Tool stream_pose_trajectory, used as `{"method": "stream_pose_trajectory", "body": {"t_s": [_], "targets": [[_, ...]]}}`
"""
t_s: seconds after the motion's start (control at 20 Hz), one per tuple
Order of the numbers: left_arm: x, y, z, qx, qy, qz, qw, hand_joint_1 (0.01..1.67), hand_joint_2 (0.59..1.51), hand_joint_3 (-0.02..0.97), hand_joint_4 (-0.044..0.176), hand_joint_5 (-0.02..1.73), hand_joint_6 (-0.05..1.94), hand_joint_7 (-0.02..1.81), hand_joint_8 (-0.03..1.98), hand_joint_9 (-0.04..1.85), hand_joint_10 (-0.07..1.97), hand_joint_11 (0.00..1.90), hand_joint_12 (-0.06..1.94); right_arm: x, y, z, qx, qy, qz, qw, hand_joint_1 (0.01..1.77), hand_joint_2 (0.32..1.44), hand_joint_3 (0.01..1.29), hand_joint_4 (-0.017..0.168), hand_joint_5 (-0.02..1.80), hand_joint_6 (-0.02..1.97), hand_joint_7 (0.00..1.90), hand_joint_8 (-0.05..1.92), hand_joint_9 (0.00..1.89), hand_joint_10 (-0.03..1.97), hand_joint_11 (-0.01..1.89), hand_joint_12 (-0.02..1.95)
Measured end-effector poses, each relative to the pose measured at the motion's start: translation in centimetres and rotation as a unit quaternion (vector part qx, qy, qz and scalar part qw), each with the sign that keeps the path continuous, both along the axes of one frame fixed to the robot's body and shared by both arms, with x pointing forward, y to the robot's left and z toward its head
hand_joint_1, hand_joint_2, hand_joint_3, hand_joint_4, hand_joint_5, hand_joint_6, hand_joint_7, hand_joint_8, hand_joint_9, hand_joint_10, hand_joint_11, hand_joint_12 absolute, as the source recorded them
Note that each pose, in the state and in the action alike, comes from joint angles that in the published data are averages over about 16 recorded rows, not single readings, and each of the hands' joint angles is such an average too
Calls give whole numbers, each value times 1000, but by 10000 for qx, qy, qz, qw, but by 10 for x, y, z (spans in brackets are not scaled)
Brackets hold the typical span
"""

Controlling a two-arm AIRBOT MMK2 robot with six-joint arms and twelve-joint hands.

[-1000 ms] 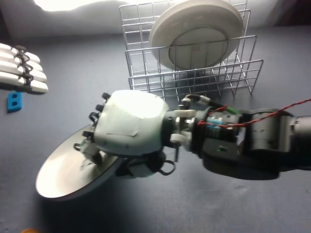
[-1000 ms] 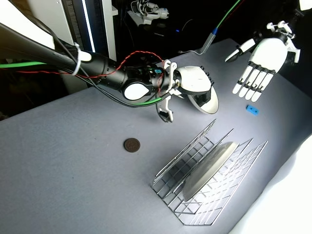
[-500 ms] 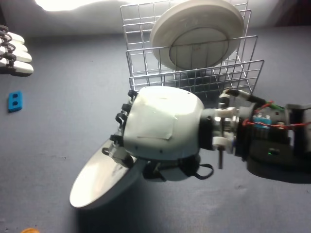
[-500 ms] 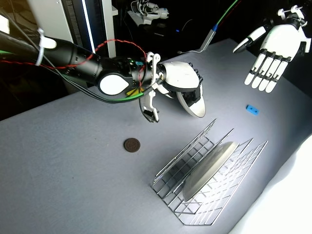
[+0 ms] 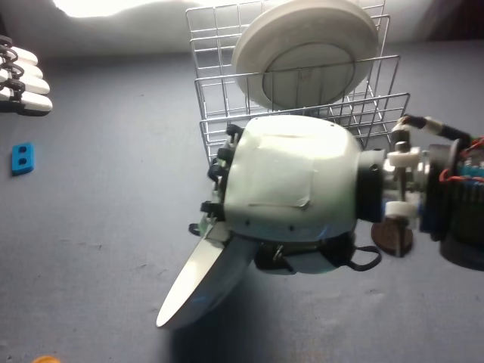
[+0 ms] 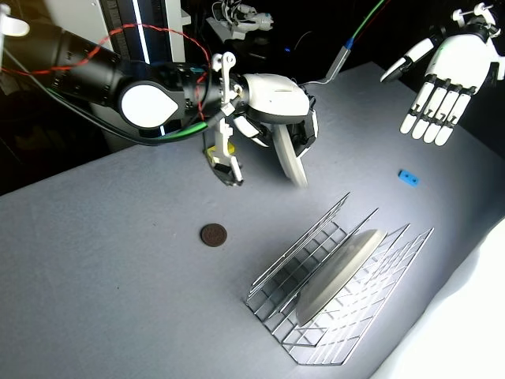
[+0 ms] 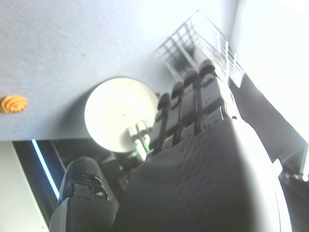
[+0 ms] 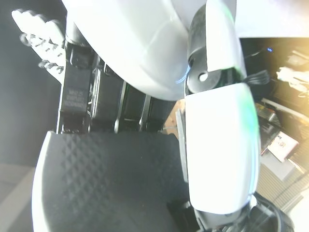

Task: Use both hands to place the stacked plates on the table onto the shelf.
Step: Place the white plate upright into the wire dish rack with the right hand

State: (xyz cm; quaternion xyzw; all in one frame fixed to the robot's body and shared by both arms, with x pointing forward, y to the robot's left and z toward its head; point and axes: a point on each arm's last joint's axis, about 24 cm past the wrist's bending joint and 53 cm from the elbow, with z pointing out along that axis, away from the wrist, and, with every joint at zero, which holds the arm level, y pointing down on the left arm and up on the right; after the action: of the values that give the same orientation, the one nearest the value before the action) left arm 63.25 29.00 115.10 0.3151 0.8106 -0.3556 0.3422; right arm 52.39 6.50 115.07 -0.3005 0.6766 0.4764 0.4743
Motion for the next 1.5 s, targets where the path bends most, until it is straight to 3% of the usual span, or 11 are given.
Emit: {"method": "stream_pose_trajectory", "body": {"t_s": [0.5, 0.95, 1.2, 1.5], "targets": [[0, 0, 0, -7, -4, 3, 10000, 13, 1114, 11, 7, 22, 13, 21, 8, 20, 7, 14, 1, 20, -32, 64, 572, 627, -267, 9960, 1188, 967, 12, 18, 1035, 787, 1216, 566, 1355, 13, 993, 1063], [0, -1, 0, -13, -8, 5, 10000, 13, 1114, 11, 7, 22, 13, 21, 8, 18, 6, 15, 1, 60, -70, 119, 1357, 1533, -673, 9765, 1189, 968, 12, 18, 1034, 801, 1231, 514, 1363, 14, 1009, 1054], [1, 0, -1, 7, -13, 17, 10000, 14, 1113, 11, 7, 22, 13, 21, 8, 17, 7, 15, 1, 97, -100, 130, 1632, 1852, -1179, 9618, 1189, 967, 12, 17, 1035, 799, 1231, 511, 1370, 14, 1006, 1055], [1, 2, -3, 50, -9, 37, 10000, 14, 1114, 11, 7, 22, 13, 21, 8, 17, 7, 14, 2, 139, -131, 128, 1784, 2053, -1793, 9455, 1189, 967, 12, 17, 1035, 794, 1230, 518, 1377, 14, 1002, 1059]]}}
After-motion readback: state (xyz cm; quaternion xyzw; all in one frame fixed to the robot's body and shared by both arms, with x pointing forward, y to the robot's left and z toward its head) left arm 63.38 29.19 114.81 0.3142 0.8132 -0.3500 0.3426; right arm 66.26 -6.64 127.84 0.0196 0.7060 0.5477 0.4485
